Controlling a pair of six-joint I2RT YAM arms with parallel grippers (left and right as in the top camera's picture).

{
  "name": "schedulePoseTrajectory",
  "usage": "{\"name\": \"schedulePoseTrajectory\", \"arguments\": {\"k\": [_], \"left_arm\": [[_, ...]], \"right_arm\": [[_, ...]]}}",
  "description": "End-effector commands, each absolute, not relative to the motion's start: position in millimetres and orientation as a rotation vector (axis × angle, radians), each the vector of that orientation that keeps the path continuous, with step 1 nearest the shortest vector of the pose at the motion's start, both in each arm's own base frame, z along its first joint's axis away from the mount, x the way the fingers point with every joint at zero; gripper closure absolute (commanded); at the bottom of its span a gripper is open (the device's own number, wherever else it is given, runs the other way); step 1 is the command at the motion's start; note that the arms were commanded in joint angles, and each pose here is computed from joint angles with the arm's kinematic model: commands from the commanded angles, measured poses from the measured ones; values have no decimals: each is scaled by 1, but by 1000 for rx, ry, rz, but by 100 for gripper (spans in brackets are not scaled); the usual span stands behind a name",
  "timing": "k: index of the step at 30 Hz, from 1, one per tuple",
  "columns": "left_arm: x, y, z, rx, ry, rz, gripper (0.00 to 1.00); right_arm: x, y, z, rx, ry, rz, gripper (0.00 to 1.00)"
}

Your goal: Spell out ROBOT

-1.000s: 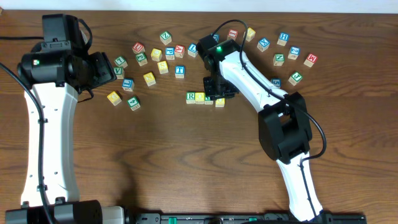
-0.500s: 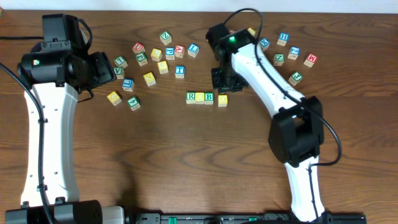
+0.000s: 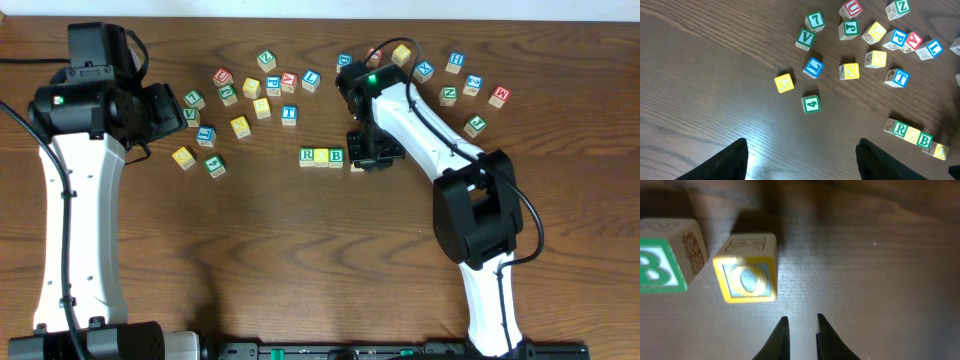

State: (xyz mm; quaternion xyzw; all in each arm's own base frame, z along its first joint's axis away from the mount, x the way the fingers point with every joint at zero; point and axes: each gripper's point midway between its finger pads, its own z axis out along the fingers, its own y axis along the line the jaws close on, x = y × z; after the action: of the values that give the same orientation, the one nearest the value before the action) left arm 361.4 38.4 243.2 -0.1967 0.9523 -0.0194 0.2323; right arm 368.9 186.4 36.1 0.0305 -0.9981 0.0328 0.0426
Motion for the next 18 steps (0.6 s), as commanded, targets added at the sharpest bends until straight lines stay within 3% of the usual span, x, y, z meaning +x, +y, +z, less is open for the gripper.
{"name": "schedulePoseTrajectory", "arguments": {"k": [1, 18], "left_arm": [[361, 40, 235, -561, 2637, -49, 32], [361, 40, 235, -561, 2637, -49, 32]], "right_arm": [[368, 188, 29, 92, -3067, 105, 85], [374, 196, 16, 151, -3107, 72, 86]]}}
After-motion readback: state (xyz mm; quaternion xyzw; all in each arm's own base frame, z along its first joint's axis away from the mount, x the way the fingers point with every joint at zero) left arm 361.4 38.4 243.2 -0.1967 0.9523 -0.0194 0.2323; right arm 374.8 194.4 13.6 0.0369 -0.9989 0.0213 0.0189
